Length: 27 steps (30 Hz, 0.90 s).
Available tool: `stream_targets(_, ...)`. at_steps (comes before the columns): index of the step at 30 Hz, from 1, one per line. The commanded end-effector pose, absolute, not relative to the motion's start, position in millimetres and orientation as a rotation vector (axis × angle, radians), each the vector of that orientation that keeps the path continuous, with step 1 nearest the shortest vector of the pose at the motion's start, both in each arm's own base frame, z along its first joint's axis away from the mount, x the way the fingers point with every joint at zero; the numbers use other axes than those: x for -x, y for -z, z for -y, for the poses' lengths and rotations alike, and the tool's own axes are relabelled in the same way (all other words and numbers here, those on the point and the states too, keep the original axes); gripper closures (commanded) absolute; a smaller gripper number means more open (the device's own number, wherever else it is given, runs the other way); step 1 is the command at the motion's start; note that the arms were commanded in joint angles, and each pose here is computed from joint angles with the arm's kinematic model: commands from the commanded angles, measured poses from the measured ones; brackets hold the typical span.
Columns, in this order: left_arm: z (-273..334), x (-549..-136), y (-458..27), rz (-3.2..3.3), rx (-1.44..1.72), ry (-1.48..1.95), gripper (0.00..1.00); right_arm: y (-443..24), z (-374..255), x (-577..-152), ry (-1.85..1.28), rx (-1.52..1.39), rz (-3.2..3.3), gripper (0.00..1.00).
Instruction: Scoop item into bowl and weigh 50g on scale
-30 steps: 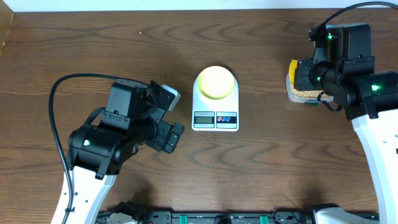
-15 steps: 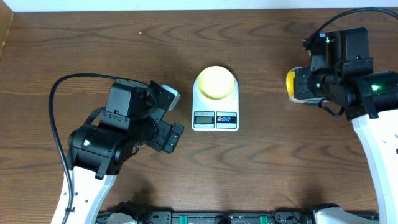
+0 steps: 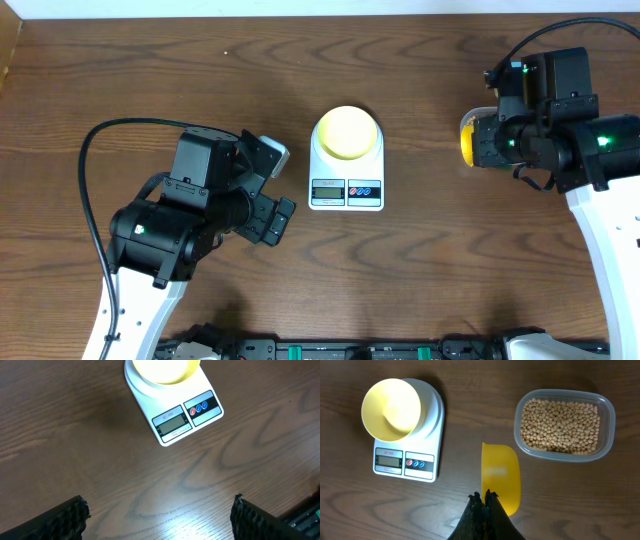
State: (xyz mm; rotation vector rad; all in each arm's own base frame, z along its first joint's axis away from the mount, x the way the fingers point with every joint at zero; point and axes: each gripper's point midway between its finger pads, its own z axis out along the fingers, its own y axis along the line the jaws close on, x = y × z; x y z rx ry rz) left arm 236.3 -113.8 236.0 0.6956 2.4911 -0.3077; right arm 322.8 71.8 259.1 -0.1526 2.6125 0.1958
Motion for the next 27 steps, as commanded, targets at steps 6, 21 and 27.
stream_targets(6, 111.1, -237.3, -234.0, -2.496, -0.698, 0.290, 0.07, -263.1, -73.2, -321.9, -0.204, 0.174, -2.602, 0.99)
stream_targets(21, 111.1, -237.3, -234.0, -2.496, -0.698, 0.290, 0.07, -279.1, -84.8, -342.2, -0.252, 0.224, -2.486, 0.99)
stream_targets(27, 111.1, -237.3, -234.0, -2.496, -0.698, 0.290, 0.07, -280.8, -99.9, -338.2, -0.349, 0.245, -2.484, 0.99)
